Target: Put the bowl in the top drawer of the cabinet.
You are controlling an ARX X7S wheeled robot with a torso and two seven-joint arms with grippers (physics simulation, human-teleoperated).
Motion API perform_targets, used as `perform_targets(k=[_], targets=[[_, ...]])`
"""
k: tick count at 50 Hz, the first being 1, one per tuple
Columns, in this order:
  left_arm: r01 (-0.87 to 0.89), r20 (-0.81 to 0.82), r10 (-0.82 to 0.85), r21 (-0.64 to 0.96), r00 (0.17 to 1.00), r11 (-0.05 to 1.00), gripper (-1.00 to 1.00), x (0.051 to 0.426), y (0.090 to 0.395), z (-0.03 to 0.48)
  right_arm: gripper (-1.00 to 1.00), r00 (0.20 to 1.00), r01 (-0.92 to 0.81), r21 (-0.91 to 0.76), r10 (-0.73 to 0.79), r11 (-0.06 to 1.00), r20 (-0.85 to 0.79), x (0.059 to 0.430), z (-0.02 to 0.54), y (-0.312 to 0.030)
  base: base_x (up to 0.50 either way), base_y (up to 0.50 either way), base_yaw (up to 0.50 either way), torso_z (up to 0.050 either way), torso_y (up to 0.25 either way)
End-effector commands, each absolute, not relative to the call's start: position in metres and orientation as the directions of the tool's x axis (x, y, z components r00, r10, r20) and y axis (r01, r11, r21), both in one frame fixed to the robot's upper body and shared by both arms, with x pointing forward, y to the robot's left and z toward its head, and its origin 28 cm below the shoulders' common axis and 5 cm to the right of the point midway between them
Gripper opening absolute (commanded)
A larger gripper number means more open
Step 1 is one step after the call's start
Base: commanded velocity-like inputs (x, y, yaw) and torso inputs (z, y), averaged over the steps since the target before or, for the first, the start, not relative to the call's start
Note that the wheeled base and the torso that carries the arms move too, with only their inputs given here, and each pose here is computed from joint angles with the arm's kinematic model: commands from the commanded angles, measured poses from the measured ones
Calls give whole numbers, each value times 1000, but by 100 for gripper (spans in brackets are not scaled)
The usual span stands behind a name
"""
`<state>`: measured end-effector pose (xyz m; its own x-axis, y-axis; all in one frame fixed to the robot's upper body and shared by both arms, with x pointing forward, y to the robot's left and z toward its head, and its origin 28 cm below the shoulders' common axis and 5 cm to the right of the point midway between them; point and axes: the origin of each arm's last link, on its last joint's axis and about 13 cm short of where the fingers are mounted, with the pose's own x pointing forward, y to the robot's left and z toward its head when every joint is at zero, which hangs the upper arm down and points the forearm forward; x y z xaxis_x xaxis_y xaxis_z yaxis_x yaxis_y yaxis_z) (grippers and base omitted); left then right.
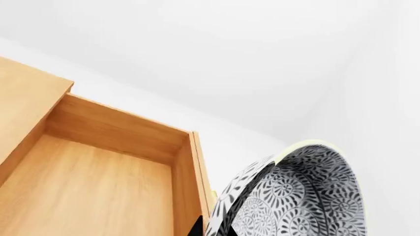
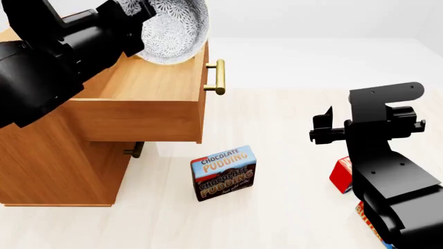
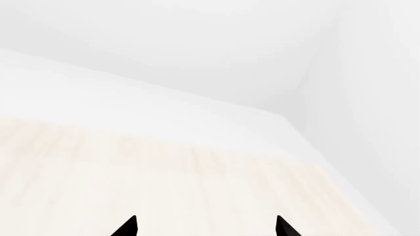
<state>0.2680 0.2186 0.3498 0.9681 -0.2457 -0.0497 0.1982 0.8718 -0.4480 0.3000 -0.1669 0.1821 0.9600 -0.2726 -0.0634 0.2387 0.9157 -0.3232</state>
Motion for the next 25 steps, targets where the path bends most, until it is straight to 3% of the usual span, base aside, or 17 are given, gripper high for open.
perform_targets(k=[1, 15, 25], targets=[[98, -98, -170, -509, 981, 855, -100, 299, 220, 358, 100, 962, 234, -301, -264, 925, -65, 299, 180, -168, 0, 0, 0, 0, 0], [-74, -246, -65, -517, 967, 852, -100, 358, 217, 342, 100, 963, 237, -290, -263, 927, -52, 294, 182, -170, 0, 0, 0, 0, 0], [-120, -287, -47, -537, 957, 835, -100, 379, 217, 337, 100, 960, 244, -287, -272, 926, -61, 291, 179, -174, 0, 0, 0, 0, 2]])
